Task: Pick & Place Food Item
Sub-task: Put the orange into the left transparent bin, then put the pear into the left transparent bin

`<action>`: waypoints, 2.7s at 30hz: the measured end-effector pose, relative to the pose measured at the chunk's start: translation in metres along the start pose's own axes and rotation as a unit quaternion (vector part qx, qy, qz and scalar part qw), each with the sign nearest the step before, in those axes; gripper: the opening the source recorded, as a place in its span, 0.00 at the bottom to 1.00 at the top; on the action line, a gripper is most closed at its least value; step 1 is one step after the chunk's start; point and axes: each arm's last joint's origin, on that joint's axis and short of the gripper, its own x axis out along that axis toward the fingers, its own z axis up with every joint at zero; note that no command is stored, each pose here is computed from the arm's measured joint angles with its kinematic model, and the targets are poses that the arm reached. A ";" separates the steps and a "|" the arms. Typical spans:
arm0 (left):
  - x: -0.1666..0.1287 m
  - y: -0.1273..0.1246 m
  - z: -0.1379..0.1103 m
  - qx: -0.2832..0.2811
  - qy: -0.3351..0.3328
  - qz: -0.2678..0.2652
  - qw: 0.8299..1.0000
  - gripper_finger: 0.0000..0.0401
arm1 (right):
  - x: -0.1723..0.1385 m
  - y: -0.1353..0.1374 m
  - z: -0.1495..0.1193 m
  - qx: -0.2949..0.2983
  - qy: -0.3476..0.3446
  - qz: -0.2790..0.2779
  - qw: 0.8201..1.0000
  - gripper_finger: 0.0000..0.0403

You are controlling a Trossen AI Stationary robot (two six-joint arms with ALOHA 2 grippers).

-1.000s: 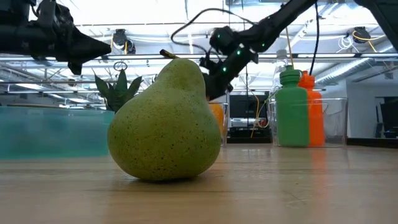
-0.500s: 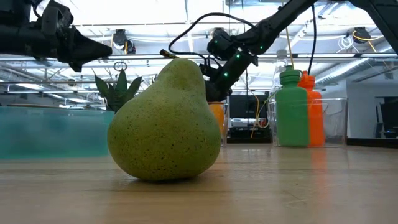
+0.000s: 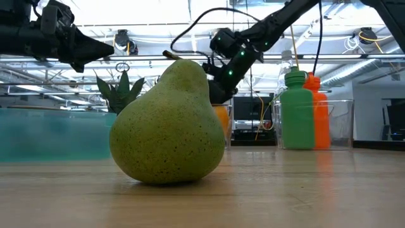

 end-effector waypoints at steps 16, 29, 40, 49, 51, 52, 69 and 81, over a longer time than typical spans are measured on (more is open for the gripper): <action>0.000 -0.003 -0.001 0.007 0.004 -0.055 0.998 0.13 | -0.167 0.013 0.028 -0.006 -0.359 0.246 0.900 0.71; 0.000 -0.003 -0.006 0.017 0.029 -0.056 0.998 0.13 | -0.258 0.005 -0.087 0.050 -0.437 0.221 0.870 0.02; 0.000 -0.002 -0.005 -0.006 0.026 -0.031 0.999 0.13 | -0.234 0.043 -0.168 0.045 -0.491 0.308 0.814 0.01; 0.000 -0.002 -0.005 -0.038 0.026 -0.029 0.999 0.13 | -0.205 0.053 -0.195 0.054 -0.453 0.265 0.849 0.00; 0.000 -0.002 -0.005 -0.037 0.028 -0.029 0.999 0.13 | -0.202 0.054 -0.196 0.054 -0.441 0.266 0.855 0.00; 0.000 -0.002 -0.005 -0.037 0.027 -0.028 0.999 0.13 | -0.201 0.054 -0.196 0.052 -0.438 0.267 0.857 0.00; -0.001 -0.006 0.003 -0.037 -0.013 -0.101 0.994 0.13 | -0.194 0.058 -0.196 0.075 -0.420 0.262 0.866 0.00; 0.001 -0.005 0.001 -0.031 -0.006 -0.085 0.996 0.13 | -0.194 0.071 -0.194 0.060 -0.426 0.276 0.860 0.00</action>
